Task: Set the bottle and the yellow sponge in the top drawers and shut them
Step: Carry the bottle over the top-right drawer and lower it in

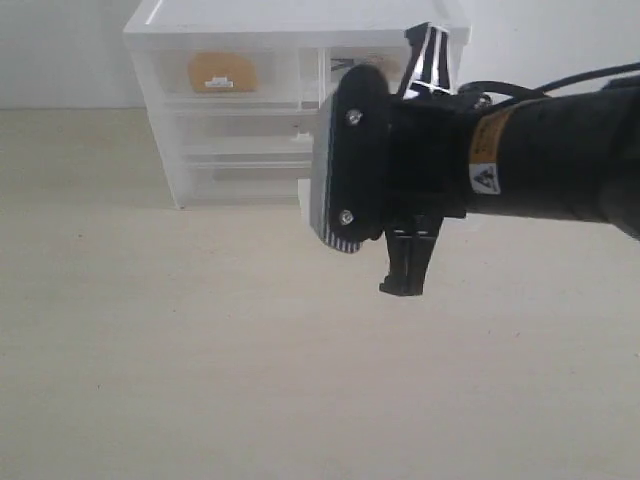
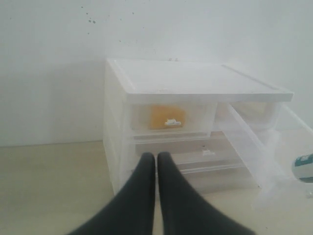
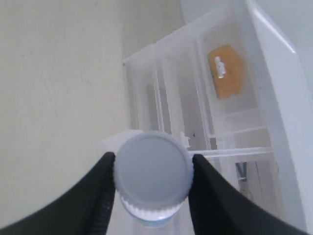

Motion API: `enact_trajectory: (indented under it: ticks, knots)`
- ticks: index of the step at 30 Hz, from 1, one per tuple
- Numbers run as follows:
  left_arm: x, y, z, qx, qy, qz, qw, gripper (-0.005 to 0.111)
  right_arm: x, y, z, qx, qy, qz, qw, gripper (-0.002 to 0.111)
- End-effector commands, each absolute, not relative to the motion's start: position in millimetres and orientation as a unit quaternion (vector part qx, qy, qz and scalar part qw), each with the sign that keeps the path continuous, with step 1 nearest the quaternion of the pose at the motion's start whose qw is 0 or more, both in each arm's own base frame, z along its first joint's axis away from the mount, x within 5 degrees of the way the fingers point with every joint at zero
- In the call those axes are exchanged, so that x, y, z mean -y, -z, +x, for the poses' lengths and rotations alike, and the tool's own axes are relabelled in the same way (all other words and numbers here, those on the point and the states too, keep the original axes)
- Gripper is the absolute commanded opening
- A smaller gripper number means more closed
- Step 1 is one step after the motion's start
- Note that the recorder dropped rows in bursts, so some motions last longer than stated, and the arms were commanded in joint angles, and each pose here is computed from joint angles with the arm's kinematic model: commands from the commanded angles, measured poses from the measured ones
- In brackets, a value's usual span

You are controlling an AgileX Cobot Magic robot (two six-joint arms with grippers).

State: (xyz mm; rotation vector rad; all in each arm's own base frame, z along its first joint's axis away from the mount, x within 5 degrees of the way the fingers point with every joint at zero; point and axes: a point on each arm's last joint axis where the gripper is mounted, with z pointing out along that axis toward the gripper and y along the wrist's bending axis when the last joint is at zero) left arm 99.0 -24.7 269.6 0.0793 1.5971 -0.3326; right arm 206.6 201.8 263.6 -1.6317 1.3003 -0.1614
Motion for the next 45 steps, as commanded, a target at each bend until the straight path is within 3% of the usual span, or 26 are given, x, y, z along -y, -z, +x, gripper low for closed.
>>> enact_trajectory:
  ticks: [1,9,17,28,30,32,34,37,41,45]
  knots:
    - [25,-269,98,-0.713,0.148,0.036,0.684,0.004,-213,-267,236,-0.498,0.129,-0.716,0.472,0.004]
    - [25,-269,98,-0.713,0.148,0.036,0.684,0.004,-214,-290,252,-0.473,0.194,-0.729,0.456,0.004]
    - [25,-269,98,-0.713,0.148,0.036,0.684,0.004,-208,-274,281,-0.450,0.287,-0.764,0.362,0.004]
    - [25,-269,98,-0.713,0.148,0.036,0.684,0.004,-209,-272,283,-0.459,0.283,-0.759,0.364,0.006]
    - [25,-269,98,-0.713,0.148,0.036,0.684,0.004,-207,-271,283,-0.465,0.288,-0.758,0.357,0.019]
    - [25,-269,98,-0.713,0.148,0.036,0.684,0.004,-205,-271,283,-0.475,0.289,-0.753,0.351,0.039]
    - [25,-269,98,-0.713,0.148,0.036,0.684,0.004,-205,-271,283,-0.488,0.287,-0.745,0.352,0.072]
    - [25,-269,98,-0.713,0.148,0.036,0.684,0.004,-203,-273,283,-0.499,0.284,-0.737,0.356,0.105]
    - [25,-269,98,-0.713,0.148,0.036,0.684,0.004,-198,-293,275,-0.544,0.264,-0.689,0.401,0.105]
    - [25,-269,98,-0.713,0.148,0.036,0.684,0.004,-183,-332,257,-0.634,0.196,-0.567,0.488,0.105]
